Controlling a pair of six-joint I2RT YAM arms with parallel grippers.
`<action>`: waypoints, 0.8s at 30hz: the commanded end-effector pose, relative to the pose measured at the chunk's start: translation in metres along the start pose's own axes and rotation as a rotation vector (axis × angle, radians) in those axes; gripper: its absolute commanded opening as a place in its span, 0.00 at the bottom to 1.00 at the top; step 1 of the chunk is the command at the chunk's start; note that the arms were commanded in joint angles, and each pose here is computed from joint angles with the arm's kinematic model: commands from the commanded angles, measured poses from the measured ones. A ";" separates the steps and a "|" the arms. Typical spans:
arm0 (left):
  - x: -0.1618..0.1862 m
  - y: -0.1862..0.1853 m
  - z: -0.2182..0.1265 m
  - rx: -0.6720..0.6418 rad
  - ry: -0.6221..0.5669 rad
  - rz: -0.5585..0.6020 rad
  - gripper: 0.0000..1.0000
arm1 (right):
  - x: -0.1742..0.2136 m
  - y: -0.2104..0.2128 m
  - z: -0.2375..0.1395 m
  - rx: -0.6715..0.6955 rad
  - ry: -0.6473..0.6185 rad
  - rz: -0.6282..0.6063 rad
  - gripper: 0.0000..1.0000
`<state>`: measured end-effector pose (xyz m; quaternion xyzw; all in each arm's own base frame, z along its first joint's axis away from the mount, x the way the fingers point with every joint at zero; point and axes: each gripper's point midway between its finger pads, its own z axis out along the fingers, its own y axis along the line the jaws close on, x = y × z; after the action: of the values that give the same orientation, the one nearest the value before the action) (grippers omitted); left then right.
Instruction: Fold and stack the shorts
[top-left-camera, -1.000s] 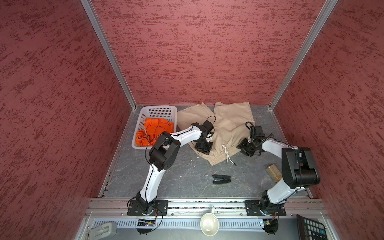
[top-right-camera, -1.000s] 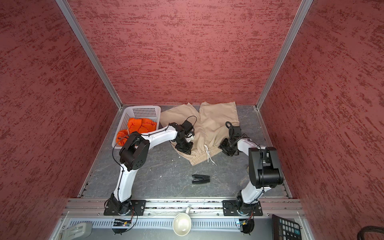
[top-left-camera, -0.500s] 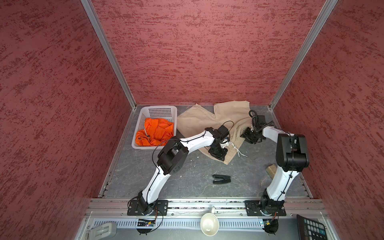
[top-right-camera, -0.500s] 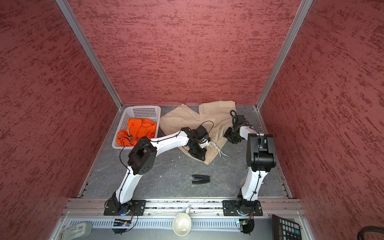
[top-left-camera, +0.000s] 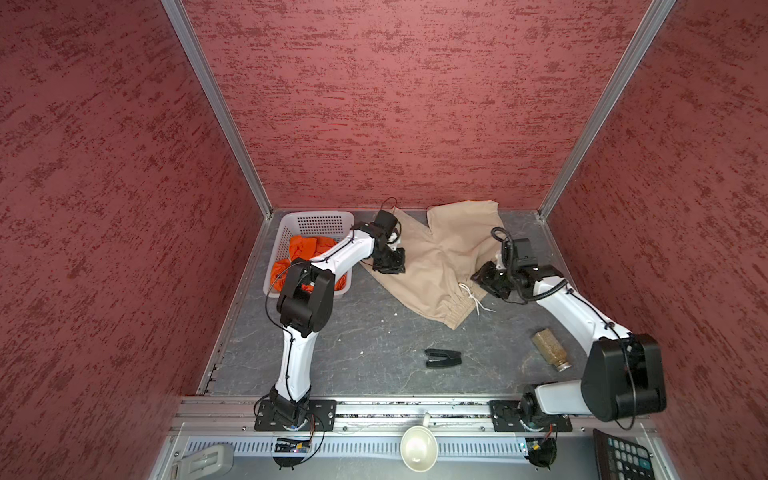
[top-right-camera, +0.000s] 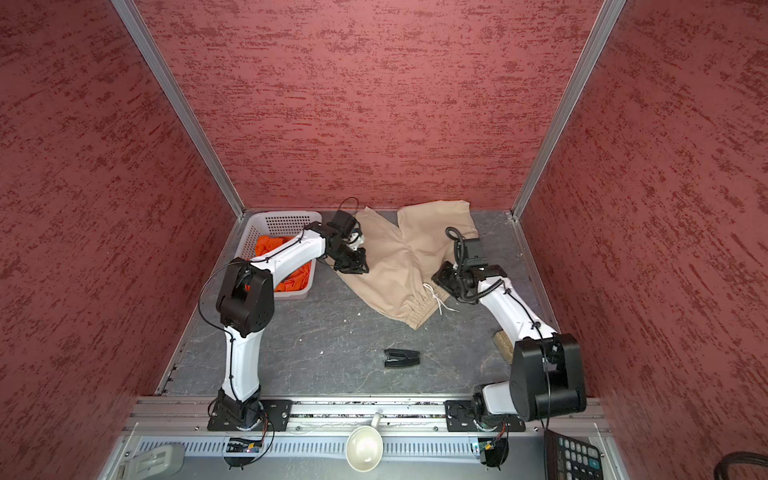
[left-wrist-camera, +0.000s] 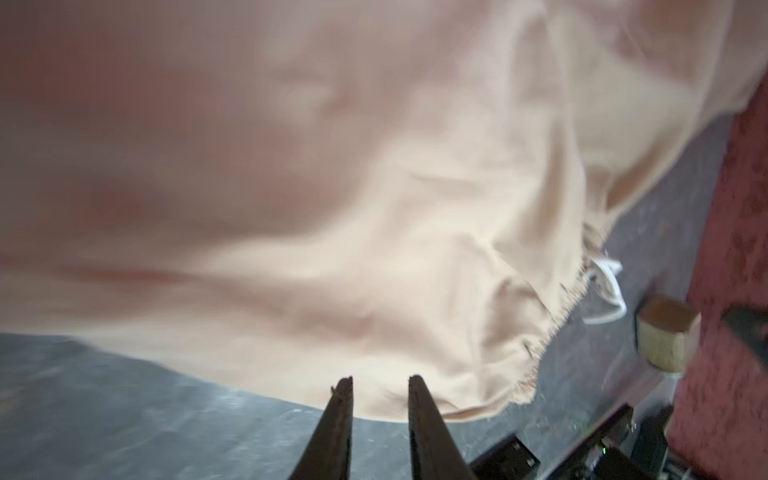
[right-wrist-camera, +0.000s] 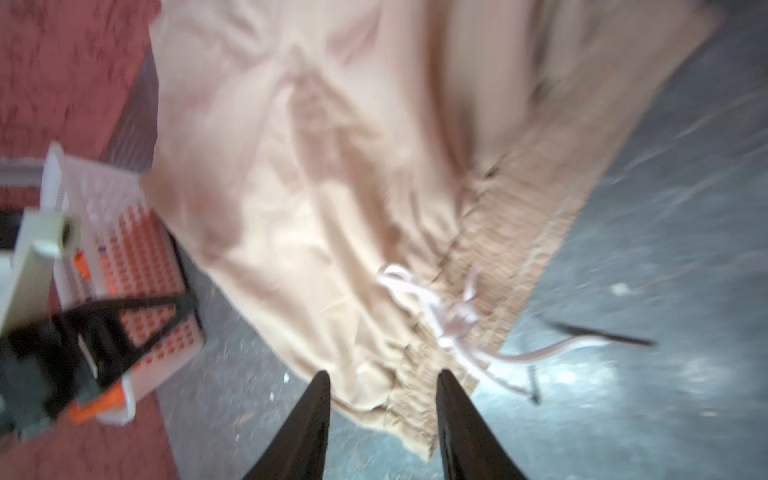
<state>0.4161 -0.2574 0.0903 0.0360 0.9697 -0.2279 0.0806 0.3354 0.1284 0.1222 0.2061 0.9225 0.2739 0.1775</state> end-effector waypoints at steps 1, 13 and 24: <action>-0.017 0.029 0.010 -0.068 -0.002 -0.042 0.25 | 0.033 0.029 0.033 -0.062 0.097 -0.012 0.43; 0.016 0.075 0.051 -0.296 0.192 0.084 0.19 | 0.110 -0.057 0.086 0.221 0.311 0.026 0.39; 0.153 0.053 0.055 -0.294 0.419 0.160 0.17 | 0.121 -0.162 0.010 0.440 0.281 0.262 0.39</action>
<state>0.3350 -0.2404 0.0184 0.1430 0.9853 -0.0910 -0.0224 0.2584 0.1172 0.0235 0.2614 0.9337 0.2401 0.0466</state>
